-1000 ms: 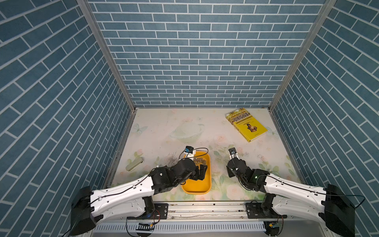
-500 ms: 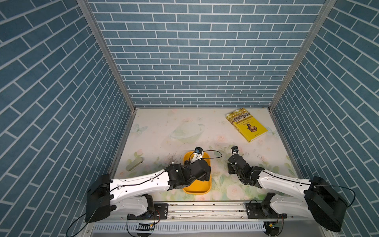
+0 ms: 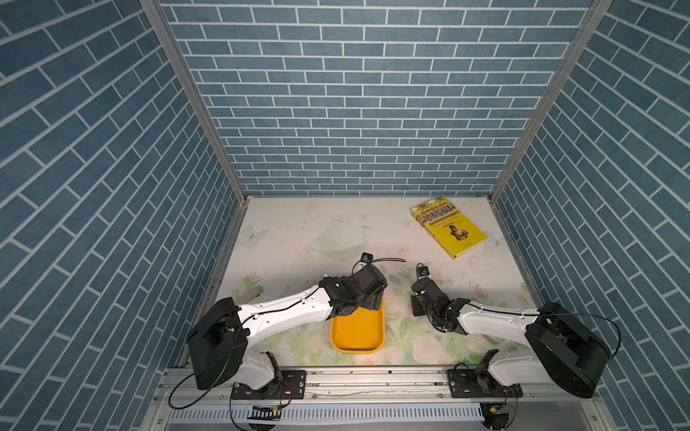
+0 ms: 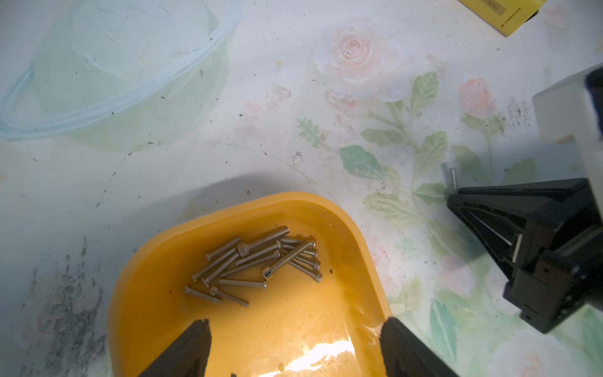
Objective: Take out the screws from the storage box
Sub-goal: Place the screw at the center of the board.
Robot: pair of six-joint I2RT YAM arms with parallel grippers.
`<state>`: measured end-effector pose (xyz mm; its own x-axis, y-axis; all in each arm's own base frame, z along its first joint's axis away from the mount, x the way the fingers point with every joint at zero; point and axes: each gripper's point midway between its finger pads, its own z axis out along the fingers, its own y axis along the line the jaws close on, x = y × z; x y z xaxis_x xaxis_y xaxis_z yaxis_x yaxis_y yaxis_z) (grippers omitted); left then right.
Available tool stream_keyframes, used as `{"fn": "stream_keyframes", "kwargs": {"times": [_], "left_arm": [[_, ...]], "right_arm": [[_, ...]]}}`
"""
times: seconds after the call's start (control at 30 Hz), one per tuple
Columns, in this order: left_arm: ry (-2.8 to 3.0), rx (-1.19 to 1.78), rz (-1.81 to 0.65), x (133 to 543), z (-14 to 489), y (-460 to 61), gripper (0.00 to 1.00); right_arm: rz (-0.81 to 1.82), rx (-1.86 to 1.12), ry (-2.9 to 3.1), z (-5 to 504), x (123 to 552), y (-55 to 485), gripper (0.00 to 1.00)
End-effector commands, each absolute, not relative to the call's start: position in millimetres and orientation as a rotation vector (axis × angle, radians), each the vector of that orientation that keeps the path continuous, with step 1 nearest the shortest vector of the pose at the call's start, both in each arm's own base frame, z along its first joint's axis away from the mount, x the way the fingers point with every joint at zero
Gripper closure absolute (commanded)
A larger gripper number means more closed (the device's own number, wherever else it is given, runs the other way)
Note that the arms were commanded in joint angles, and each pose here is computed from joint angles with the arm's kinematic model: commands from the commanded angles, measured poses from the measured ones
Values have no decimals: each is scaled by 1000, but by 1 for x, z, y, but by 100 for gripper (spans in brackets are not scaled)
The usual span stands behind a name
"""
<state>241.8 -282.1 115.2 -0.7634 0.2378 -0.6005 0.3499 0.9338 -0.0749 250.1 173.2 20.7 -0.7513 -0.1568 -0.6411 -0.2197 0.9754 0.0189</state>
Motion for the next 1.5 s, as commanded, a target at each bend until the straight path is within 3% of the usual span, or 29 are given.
{"fn": "stream_keyframes", "kwargs": {"times": [0.0,0.1,0.17,0.33,0.63,0.93,1.1,1.2,1.47], "left_arm": [[2480,533,-144,246,103,-279,14],[2462,561,-102,251,96,-279,17],[2472,601,-81,252,91,-282,30],[2504,654,-32,258,79,-280,32],[2518,714,-52,264,59,-292,32],[2547,747,-36,267,41,-300,45],[2562,737,-32,268,37,-296,46],[2584,721,-33,269,32,-292,53],[2636,701,-24,270,17,-282,59]], "right_arm": [[122,-244,2415,25,259,178,78],[108,-244,2416,22,261,176,70],[108,-243,2406,23,260,175,67],[136,-221,2340,43,262,173,61],[195,-207,2273,63,256,167,58],[202,-240,2292,57,255,172,57],[188,-262,2316,50,257,176,57],[188,-273,2328,46,257,178,57],[193,-279,2330,47,257,179,57]]}}
